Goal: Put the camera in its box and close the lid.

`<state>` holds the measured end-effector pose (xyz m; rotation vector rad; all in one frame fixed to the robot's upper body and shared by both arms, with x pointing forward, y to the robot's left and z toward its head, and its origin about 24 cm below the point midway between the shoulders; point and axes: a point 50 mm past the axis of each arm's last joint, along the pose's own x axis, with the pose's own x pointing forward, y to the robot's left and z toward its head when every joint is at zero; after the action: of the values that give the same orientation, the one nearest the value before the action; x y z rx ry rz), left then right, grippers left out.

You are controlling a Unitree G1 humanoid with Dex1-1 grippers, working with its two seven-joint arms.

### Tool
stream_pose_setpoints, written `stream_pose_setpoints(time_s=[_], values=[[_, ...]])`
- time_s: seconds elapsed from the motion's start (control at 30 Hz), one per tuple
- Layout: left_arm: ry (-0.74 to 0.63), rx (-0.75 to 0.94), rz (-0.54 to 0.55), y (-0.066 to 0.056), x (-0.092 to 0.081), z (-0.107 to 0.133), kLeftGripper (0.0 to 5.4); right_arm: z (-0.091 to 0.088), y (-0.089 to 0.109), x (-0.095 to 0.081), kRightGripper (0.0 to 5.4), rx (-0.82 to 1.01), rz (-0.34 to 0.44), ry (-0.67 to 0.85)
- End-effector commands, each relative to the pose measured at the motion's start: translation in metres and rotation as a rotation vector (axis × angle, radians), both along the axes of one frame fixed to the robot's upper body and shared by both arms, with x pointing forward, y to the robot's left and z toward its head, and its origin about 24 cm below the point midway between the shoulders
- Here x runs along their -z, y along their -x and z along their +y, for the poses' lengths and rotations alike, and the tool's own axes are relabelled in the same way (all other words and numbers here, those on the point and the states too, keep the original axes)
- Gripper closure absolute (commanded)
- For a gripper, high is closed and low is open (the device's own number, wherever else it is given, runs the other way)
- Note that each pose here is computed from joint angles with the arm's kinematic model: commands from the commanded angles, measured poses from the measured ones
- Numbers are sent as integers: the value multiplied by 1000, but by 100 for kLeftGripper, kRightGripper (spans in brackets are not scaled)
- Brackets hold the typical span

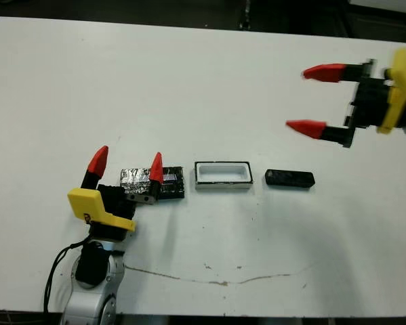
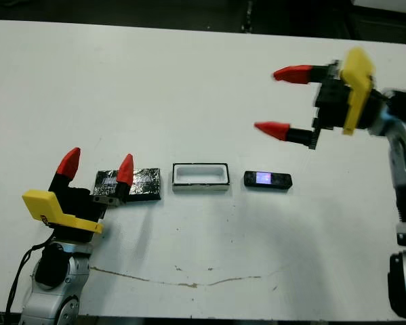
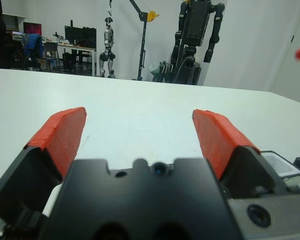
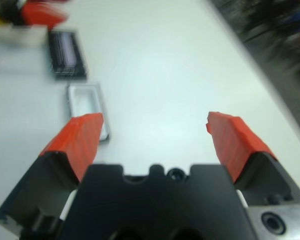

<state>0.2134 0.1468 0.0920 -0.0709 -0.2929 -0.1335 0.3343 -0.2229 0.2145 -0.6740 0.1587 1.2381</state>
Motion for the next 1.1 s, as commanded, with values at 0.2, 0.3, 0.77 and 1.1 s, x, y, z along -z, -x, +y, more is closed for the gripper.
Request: stream_pose_setpoints(time_s=[0.2, 0.3, 0.77, 1.1], values=[[7, -4, 17, 0, 5, 1, 0, 9, -11, 22, 2, -121, 182, 223], [-5, -8, 17, 0, 5, 2, 0, 12, -12, 31, 2, -121, 205, 275], [1, 1, 21, 0, 5, 1, 0, 20, -13, 51, 2, -137, 254, 382], [0, 7, 24, 0, 6, 1, 0, 20, -8, 64, 2, -112, 274, 432]])
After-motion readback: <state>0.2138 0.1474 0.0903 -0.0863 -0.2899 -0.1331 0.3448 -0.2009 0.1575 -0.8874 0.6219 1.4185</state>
